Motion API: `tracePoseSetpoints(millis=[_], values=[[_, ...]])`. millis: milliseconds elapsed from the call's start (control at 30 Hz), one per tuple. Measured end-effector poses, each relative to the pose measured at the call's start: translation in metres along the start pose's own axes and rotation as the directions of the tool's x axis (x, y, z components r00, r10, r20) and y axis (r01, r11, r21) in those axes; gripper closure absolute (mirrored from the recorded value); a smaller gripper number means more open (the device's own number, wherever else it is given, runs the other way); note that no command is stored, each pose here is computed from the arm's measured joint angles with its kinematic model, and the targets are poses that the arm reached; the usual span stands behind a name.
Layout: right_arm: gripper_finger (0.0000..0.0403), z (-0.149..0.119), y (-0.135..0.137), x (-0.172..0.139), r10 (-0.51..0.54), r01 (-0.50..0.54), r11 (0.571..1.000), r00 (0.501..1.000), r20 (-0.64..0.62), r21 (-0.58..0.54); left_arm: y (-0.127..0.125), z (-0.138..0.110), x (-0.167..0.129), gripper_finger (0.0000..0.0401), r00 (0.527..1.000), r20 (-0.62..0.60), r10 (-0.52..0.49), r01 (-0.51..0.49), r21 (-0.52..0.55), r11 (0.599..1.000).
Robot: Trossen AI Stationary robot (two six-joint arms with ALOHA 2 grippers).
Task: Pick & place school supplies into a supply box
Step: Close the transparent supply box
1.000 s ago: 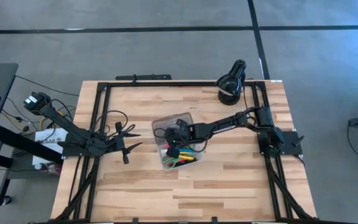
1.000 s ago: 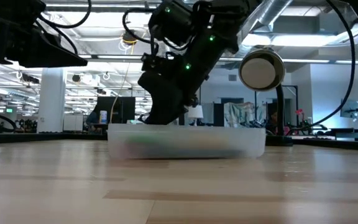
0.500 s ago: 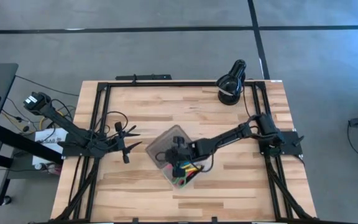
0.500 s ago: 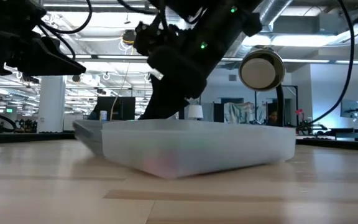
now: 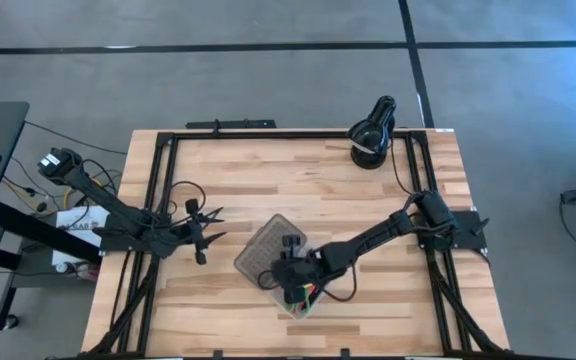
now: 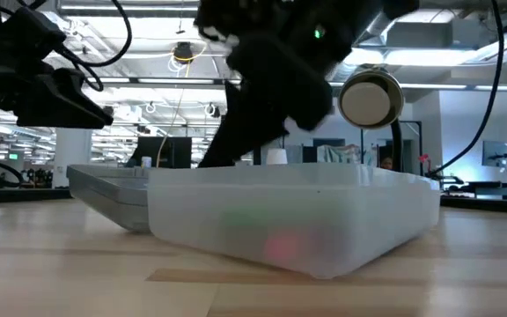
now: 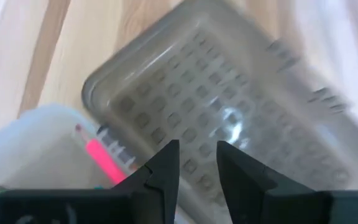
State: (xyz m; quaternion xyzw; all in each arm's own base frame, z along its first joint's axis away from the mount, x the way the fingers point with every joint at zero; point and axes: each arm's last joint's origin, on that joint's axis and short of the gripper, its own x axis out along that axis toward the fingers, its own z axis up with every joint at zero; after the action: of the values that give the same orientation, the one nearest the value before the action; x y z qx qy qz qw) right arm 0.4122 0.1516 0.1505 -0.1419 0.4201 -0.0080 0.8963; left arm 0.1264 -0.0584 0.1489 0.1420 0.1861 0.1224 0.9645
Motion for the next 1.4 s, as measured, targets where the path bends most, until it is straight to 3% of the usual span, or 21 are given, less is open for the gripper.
tracePoseSetpoints(millis=[367,633,867,1400], values=[[0.0301,0.005,0.021,-0.052,-0.116,0.115,0.989,0.993,0.010,0.092,-0.001,-0.010,0.000,0.0248,0.994,-0.081,-0.070,0.068,-0.023,0.997],[0.0301,-0.030,0.069,-0.090,-0.176,0.198,0.966,0.975,-0.137,0.166,-0.007,-0.016,0.005,0.0248,0.985,-0.137,-0.100,0.099,-0.017,0.995],[0.0301,-0.056,0.111,-0.124,-0.259,0.272,0.925,0.962,-0.084,0.266,-0.008,-0.018,0.016,0.0248,0.982,-0.168,-0.089,0.084,-0.037,0.996],[0.0301,-0.103,0.152,-0.097,-0.336,0.372,0.864,0.928,-0.163,0.340,-0.001,-0.027,0.047,0.0248,0.962,-0.240,-0.133,0.125,-0.051,0.991]])
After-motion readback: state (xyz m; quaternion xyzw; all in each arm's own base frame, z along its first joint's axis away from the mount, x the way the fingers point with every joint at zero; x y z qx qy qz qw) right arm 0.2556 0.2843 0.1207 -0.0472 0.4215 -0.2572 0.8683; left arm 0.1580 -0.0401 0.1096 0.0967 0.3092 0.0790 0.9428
